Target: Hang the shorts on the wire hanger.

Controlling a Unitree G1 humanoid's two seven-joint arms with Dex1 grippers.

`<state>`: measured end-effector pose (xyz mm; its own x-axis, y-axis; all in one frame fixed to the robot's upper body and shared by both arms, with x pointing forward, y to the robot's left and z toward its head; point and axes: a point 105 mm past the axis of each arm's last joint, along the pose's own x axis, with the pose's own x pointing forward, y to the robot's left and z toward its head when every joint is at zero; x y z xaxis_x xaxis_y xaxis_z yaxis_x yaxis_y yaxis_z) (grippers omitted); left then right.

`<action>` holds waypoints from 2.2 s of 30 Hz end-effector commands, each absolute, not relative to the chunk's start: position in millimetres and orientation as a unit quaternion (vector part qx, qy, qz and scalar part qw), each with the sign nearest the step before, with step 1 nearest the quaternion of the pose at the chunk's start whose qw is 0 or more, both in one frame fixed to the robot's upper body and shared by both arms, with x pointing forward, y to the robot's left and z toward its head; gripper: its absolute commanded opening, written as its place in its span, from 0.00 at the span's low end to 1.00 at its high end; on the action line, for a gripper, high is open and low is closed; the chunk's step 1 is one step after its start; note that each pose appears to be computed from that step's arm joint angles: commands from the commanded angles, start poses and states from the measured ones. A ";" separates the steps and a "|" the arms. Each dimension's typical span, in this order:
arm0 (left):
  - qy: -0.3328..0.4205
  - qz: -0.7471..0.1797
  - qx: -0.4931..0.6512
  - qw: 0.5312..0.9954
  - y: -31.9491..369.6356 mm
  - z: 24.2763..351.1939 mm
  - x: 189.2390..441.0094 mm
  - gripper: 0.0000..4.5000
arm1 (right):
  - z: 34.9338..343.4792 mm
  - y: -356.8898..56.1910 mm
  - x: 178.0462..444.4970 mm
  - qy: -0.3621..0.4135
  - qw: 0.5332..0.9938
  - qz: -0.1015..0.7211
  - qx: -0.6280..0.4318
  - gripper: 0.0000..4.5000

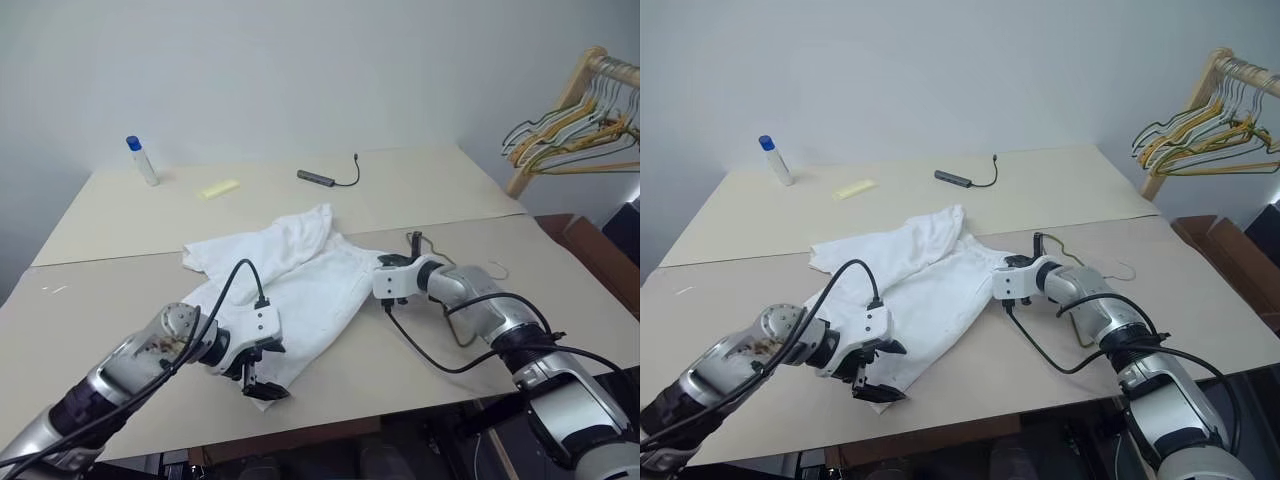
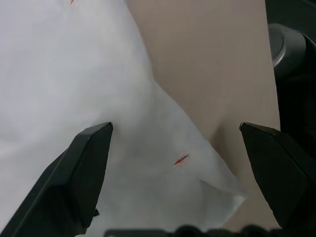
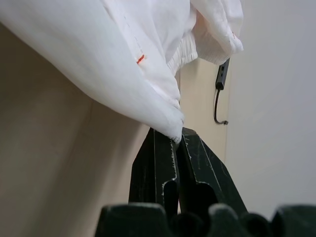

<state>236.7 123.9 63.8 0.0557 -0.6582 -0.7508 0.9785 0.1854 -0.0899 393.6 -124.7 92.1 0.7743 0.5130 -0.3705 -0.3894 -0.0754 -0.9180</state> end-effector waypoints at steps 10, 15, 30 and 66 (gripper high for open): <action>0.370 -0.578 0.306 0.659 134.2 44.5 229.3 0.34 | 116.4 -125.5 394.4 -0.068 0.692 0.313 -0.647 0.00; 0.374 -0.565 0.311 0.667 144.4 43.5 230.5 0.00 | 117.5 -125.4 393.0 -0.067 0.695 0.318 -0.641 0.00; 0.292 -0.387 0.469 0.738 249.7 82.8 330.7 0.00 | 131.6 -130.4 377.8 -0.040 0.762 0.295 -0.575 0.00; 0.268 -0.457 0.547 0.649 230.1 54.3 294.3 0.83 | 107.6 -109.3 345.2 -0.039 0.746 0.343 -0.569 0.00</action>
